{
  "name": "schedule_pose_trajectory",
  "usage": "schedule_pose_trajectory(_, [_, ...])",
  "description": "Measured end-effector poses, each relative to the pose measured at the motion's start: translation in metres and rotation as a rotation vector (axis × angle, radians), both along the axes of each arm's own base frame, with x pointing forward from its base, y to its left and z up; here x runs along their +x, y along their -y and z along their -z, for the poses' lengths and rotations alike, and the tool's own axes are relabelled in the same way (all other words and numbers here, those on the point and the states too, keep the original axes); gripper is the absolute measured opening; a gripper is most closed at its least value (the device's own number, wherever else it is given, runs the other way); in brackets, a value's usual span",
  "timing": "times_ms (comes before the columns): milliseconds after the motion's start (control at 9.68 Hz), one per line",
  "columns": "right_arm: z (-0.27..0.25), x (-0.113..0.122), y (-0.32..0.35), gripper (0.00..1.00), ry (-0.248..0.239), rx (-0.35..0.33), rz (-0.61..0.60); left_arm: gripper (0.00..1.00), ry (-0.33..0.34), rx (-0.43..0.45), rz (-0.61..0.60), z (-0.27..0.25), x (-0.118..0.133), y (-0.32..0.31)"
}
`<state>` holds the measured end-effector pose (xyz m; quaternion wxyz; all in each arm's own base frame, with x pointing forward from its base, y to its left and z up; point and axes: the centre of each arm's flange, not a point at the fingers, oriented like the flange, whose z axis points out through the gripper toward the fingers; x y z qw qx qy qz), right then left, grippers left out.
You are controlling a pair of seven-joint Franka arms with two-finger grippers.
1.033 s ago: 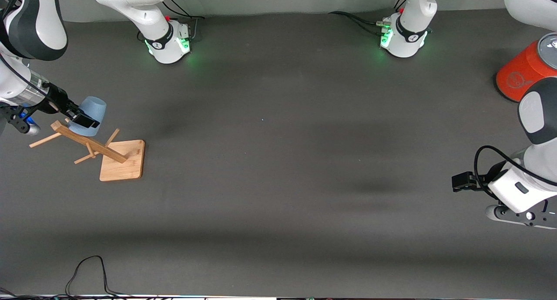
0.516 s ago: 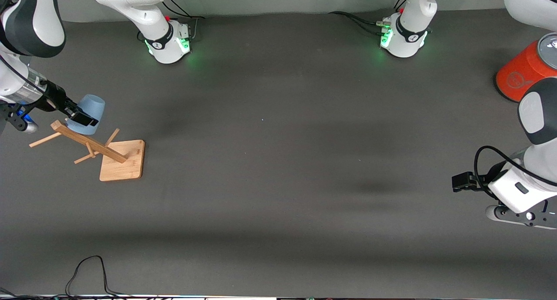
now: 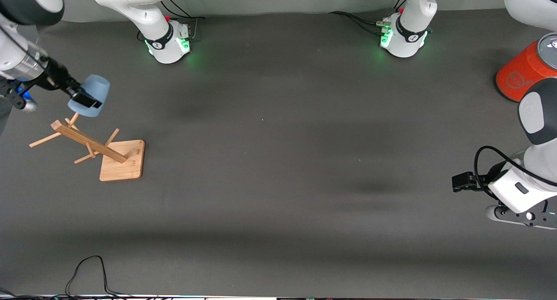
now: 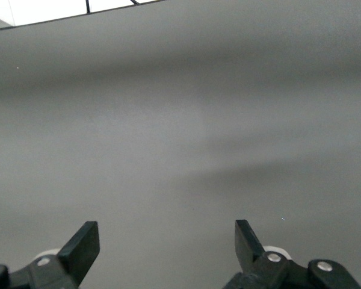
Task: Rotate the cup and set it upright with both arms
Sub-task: 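Carry the held cup away from the mug tree with the right gripper, then lower the cup onto the table center with the right gripper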
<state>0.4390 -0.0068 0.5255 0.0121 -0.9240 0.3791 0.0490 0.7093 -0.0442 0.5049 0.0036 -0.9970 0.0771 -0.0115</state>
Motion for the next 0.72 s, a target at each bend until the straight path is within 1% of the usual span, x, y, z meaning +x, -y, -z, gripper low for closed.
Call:
schedule_pose_trajectory(207, [-0.010, -0.011, -0.058, 0.81, -0.006, -0.014, 0.049, 1.00, 0.000, 0.000, -0.001, 0.000, 0.000, 0.000])
schedule_pose_trajectory(516, [-0.012, -0.028, -0.176, 0.81, -0.011, -0.053, 0.171, 1.00, 0.000, 0.001, -0.001, 0.000, 0.000, -0.001])
schedule_pose_trajectory(620, [-0.009, -0.028, -0.224, 0.81, -0.007, -0.070, 0.220, 1.00, -0.001, 0.001, -0.001, 0.000, 0.000, -0.001])
schedule_pose_trajectory(723, [-0.004, -0.022, -0.273, 0.81, -0.004, -0.091, 0.273, 1.00, -0.001, 0.001, -0.001, 0.000, 0.000, -0.001])
